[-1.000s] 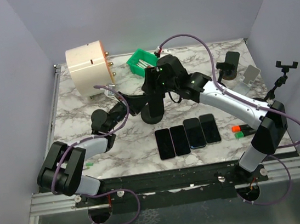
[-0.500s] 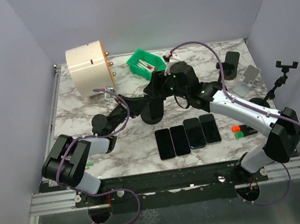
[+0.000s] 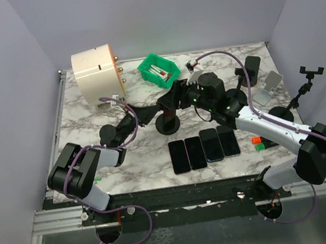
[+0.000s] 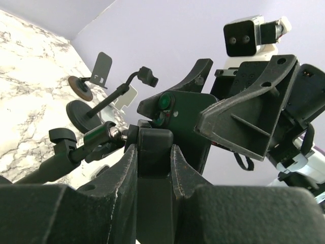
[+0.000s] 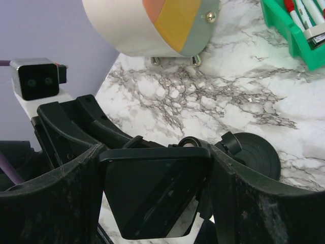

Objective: Remove the phone from the phone stand

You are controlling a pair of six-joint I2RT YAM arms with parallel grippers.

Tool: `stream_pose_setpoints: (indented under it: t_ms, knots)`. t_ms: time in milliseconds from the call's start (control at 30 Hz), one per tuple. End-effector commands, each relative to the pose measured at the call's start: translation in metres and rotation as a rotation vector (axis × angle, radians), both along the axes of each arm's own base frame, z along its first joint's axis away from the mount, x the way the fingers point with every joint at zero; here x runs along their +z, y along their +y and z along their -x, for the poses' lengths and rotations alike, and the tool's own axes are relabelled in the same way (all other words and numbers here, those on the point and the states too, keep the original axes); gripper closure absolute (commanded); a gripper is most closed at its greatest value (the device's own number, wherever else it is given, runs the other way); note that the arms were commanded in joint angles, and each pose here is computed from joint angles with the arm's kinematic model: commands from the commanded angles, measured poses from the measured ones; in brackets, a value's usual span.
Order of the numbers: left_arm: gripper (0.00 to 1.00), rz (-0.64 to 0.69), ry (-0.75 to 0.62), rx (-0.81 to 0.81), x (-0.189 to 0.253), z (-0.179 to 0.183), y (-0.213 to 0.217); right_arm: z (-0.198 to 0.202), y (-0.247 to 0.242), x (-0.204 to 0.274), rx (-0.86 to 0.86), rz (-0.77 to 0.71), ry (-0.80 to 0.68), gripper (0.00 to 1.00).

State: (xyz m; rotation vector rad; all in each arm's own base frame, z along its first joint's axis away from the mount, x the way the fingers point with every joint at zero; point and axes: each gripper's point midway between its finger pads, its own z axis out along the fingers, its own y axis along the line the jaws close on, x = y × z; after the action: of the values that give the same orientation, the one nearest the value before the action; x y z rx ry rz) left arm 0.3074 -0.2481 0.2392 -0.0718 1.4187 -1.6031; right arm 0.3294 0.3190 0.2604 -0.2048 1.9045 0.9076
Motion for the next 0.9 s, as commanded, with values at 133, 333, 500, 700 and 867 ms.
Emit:
stream_pose_setpoints:
  t_ms: [133,333,500,700,867]
  knots:
    - [1.0,0.073,-0.073,0.026,0.009,0.007,0.013,0.007,-0.006,0.002,0.043,-0.038,-0.01,1.0]
    - [0.62,0.067,-0.071,0.009,0.007,0.007,0.01,0.016,0.001,0.02,0.102,-0.066,-0.004,1.0]
    - [0.39,0.041,-0.076,0.026,0.008,0.007,0.011,0.025,0.004,0.044,0.146,-0.097,-0.018,1.0]
    - [0.18,-0.006,-0.094,0.079,0.015,0.007,0.017,0.036,0.003,0.071,0.182,-0.13,-0.042,1.0]
    - [0.11,-0.105,-0.132,0.167,0.028,0.009,0.028,0.05,0.0,0.089,0.225,-0.134,-0.055,1.0]
